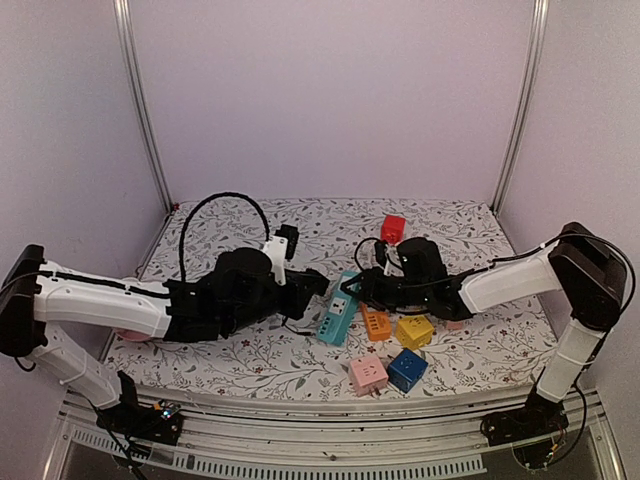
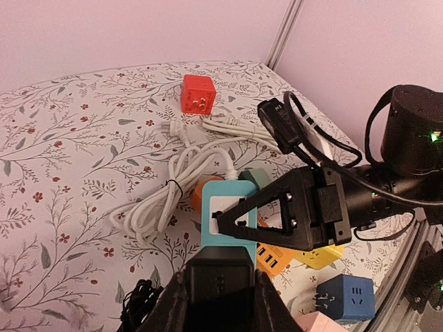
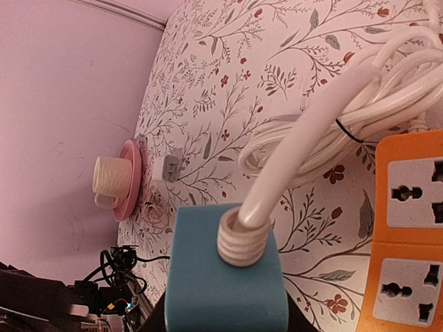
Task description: Pull the plug off the socket
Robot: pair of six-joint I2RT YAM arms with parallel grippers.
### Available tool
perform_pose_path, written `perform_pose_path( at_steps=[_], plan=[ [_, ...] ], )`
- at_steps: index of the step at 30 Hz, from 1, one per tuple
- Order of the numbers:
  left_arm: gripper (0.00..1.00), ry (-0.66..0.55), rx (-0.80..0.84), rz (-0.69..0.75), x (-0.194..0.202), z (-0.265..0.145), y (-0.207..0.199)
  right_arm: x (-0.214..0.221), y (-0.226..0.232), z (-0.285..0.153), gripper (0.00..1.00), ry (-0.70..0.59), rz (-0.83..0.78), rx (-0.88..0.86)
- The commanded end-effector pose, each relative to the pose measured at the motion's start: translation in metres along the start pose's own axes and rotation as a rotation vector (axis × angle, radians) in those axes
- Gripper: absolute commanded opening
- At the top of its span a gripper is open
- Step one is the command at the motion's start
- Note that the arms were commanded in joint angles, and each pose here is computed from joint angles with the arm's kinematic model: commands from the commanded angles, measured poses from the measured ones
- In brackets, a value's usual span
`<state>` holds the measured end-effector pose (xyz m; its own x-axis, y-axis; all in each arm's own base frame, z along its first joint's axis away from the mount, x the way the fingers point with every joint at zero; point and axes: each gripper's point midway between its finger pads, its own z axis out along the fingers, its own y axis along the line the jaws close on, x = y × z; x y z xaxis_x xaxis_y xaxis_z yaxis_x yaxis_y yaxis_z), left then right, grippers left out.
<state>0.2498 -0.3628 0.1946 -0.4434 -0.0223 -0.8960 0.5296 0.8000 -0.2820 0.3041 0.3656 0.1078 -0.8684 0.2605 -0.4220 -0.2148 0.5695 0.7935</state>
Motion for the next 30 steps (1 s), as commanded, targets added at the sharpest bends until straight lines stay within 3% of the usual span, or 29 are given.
perform_pose_path(
  at_steps=[1, 7, 12, 27, 30],
  plan=[
    [0.19, -0.003, -0.11, -0.019, 0.0, -0.006, 0.029, 0.004, 0.013, 0.016, 0.22, 0.06, -0.043, -0.044],
    [0.19, 0.044, -0.169, -0.041, 0.014, -0.005, 0.055, 0.011, 0.008, 0.032, 0.35, 0.099, -0.063, -0.011],
    [0.19, 0.081, -0.206, -0.05, 0.027, -0.002, 0.072, 0.008, -0.001, 0.029, 0.54, 0.083, -0.083, 0.042],
    [0.19, 0.121, -0.225, -0.063, 0.043, 0.002, 0.087, -0.015, -0.009, 0.003, 0.98, -0.005, -0.179, 0.2],
    [0.19, 0.126, -0.228, -0.067, 0.045, 0.002, 0.089, -0.02, -0.013, -0.004, 0.99, -0.02, -0.204, 0.247]
  ],
)
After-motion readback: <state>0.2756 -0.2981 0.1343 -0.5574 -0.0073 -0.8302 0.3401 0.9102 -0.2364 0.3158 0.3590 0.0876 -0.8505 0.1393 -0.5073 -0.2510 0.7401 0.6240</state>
